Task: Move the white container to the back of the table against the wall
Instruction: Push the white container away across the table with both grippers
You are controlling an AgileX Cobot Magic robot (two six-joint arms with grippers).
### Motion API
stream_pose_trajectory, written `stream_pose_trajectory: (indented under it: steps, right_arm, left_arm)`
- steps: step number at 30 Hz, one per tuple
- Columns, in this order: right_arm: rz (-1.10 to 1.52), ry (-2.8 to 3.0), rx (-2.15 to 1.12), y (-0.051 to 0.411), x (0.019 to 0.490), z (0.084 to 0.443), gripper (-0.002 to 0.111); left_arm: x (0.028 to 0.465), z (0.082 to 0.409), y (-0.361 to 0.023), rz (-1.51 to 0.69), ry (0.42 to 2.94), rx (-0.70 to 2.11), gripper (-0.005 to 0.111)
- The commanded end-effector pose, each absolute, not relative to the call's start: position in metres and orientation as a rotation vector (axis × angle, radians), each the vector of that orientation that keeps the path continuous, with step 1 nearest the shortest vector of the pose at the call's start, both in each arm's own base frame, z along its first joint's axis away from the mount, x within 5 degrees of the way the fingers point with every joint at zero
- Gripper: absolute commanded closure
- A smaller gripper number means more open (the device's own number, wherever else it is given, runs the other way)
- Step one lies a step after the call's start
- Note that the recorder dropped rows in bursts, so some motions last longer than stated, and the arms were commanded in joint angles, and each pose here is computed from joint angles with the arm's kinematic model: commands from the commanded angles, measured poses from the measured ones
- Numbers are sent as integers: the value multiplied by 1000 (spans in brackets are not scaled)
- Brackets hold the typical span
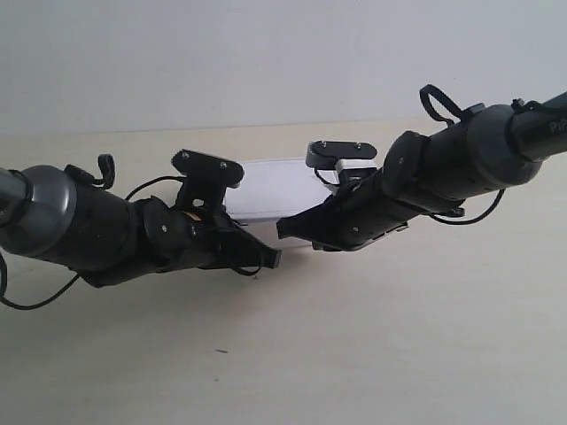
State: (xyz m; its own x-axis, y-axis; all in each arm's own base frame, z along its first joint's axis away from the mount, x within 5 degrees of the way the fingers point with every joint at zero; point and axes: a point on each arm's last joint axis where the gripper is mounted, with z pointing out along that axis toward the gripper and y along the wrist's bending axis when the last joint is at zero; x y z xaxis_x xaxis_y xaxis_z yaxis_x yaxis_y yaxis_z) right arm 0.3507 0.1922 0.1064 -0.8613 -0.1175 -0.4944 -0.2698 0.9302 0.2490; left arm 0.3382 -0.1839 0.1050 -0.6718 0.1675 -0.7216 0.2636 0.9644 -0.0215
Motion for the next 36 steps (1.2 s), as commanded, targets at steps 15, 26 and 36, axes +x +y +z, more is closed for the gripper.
stream_pose_trajectory:
  steps: [15, 26, 36]
  right_arm:
    - [424, 2559, -305, 186, 398, 109, 108]
    - [416, 2531, -278, 181, 422, 105, 108]
    - [426, 2522, -271, 182, 443, 98, 108]
  left_arm:
    - [381, 95, -176, -130, 2310, 300, 107]
    - [404, 101, -176, -143, 2280, 311, 107]
    - [422, 89, -177, -93, 2252, 368, 107]
